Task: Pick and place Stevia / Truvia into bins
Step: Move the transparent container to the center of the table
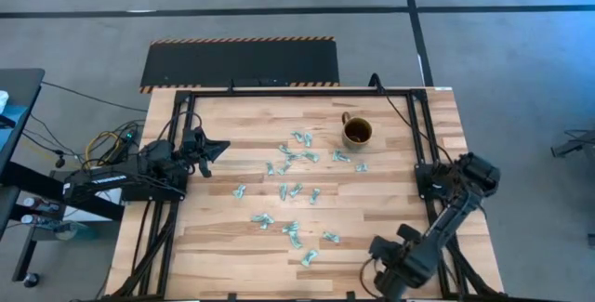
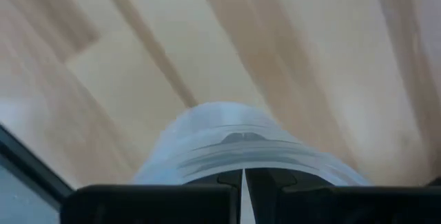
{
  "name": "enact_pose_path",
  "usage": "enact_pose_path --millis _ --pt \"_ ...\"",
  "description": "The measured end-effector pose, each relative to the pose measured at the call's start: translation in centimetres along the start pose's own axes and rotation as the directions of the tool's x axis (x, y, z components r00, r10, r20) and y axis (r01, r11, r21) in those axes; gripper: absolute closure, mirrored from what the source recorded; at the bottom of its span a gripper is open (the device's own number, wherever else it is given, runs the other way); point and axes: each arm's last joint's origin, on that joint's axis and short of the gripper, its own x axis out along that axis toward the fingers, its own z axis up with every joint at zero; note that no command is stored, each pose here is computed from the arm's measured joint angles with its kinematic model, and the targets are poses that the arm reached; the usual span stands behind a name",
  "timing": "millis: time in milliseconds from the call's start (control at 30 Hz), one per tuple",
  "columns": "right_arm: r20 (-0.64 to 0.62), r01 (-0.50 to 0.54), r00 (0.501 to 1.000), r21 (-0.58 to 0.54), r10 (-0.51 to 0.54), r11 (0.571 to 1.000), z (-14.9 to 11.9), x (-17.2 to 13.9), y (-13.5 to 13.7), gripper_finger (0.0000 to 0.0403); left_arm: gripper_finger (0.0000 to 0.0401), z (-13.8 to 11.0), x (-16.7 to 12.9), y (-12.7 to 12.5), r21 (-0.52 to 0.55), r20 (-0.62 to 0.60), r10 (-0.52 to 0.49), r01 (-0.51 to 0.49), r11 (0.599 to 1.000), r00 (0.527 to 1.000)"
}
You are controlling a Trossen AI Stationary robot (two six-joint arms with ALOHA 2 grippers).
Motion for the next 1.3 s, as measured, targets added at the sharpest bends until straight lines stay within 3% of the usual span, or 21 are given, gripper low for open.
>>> enact_pose_path --millis 333,767,1300 --pt "-0.018 -0.005 1.0 -0.001 0.005 1.0 6.1 0.0 -1.5 0.0395 0.0401 0.0 0.0 0.0 0.0 0.0 0.0 0.0 1.0 1.0" --pt "0.01 -0.007 1.0 0.123 0.005 0.992 13.0 0.3 -4.8 0.0395 0.0401 0.0 0.0 0.0 0.0 0.0 0.0 0.0 1.0 1.0" --pt "0.171 -0.246 0.958 0.09 0.228 0.965 21.7 0.4 -8.7 0.0395 0.0401 0.0 0.0 0.0 0.0 0.0 0.0 0.0 1.0 1.0"
